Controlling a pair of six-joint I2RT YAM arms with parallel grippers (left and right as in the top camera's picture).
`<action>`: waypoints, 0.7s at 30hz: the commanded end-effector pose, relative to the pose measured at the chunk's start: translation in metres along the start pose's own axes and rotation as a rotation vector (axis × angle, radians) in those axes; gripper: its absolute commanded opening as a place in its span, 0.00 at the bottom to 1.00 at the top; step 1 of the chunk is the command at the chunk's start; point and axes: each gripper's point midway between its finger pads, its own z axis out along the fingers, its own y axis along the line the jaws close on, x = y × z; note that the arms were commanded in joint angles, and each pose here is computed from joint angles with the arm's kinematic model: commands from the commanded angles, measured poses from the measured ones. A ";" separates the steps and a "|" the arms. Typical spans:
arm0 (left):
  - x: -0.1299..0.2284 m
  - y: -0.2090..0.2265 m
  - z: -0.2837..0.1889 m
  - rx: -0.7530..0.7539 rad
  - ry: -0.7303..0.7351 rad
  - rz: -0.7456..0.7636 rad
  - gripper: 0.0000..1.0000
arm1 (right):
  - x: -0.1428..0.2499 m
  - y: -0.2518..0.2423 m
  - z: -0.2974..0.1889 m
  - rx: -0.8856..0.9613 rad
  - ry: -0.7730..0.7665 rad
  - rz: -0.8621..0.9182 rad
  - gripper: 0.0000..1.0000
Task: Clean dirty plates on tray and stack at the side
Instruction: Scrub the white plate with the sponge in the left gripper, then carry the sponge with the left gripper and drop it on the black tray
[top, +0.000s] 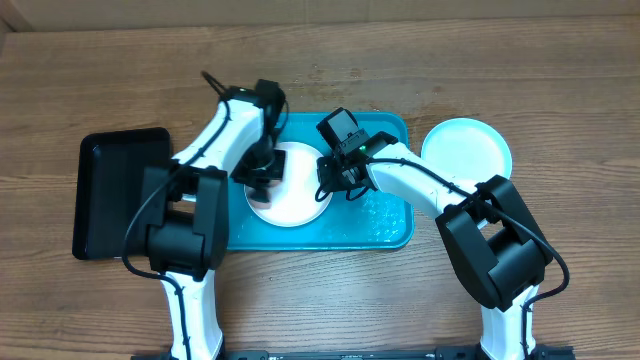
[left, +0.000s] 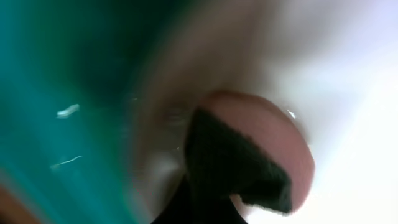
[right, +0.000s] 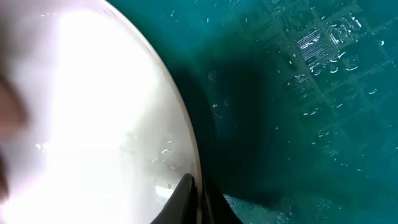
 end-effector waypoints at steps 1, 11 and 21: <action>-0.018 0.057 -0.014 -0.191 -0.056 -0.244 0.04 | 0.004 -0.017 0.009 0.066 0.013 0.007 0.05; -0.035 0.127 -0.105 -0.101 -0.288 -0.559 0.04 | 0.005 -0.023 0.008 0.100 0.014 0.007 0.04; 0.004 0.217 -0.088 -0.103 -0.207 -0.792 0.04 | -0.003 -0.019 0.008 0.084 -0.021 0.004 0.04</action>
